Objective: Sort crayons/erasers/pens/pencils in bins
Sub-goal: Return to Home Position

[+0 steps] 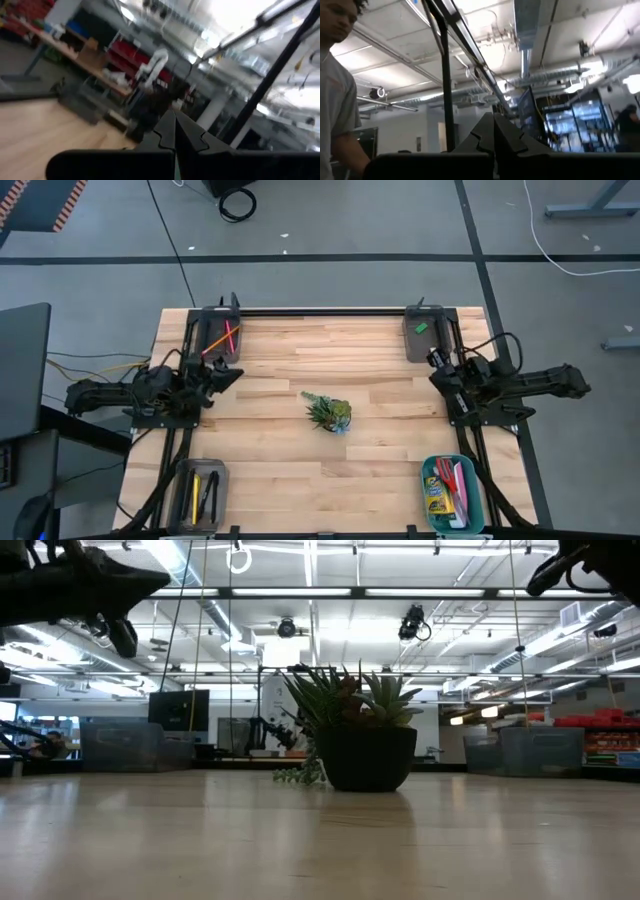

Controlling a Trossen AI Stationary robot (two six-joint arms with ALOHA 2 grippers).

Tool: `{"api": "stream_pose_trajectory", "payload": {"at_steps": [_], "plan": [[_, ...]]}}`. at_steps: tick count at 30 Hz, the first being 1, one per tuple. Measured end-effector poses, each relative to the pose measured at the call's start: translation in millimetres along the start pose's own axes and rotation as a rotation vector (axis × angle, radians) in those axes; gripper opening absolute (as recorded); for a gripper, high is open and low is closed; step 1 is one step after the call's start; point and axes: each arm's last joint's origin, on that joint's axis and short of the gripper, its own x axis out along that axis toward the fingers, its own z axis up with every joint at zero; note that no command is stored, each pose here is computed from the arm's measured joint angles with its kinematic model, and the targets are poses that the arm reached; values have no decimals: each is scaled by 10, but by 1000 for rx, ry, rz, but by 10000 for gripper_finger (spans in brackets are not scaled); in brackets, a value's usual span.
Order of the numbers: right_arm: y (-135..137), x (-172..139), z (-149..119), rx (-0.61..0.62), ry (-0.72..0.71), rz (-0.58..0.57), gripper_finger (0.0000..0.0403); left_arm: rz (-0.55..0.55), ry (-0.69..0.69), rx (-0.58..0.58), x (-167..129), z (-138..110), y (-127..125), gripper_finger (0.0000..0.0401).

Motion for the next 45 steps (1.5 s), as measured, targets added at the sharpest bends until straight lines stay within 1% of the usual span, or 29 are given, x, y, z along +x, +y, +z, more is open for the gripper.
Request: {"api": "stream_pose_trajectory", "payload": {"at_steps": [4,8,10,12,14,16,18,20,23,25,27,29,33,39,41,45], "plan": [[-14,-2,-71,90,72,-20,8,29,92,25,-4,-79,45,3],[-14,-2,-70,166,70,-22,8,94,201,139,-23,-178,118,8],[-14,-3,-71,203,71,-24,8,102,236,230,-32,-205,138,17],[-18,-5,-93,256,92,-33,8,96,261,353,-37,-220,149,26],[-26,-10,-135,297,134,-49,8,81,268,475,-37,-221,150,32],[-36,-21,-199,310,198,-71,8,69,281,588,-39,-228,155,33],[-49,-42,-279,318,280,-99,8,59,286,663,-40,-229,156,30],[-60,-71,-360,326,366,-128,8,54,290,701,-40,-231,157,25],[-74,-121,-465,321,482,-162,8,53,291,713,-40,-231,158,19],[-78,-145,-506,290,531,-168,8,54,290,702,-40,-230,157,17],[-82,-167,-540,288,572,-179,8,54,290,702,-40,-231,157,16],[-84,-178,-556,301,590,-188,8,54,290,702,-40,-230,157,17],[-100,-196,-585,324,609,-252,8,54,290,700,-40,-230,157,25],[-102,-195,-587,313,611,-253,8,54,289,699,-40,-230,157,32],[-102,-198,-590,268,620,-240,8,54,289,699,-40,-230,157,30],[-105,-213,-610,92,663,-190,8,54,289,703,-40,-230,157,23]]}}
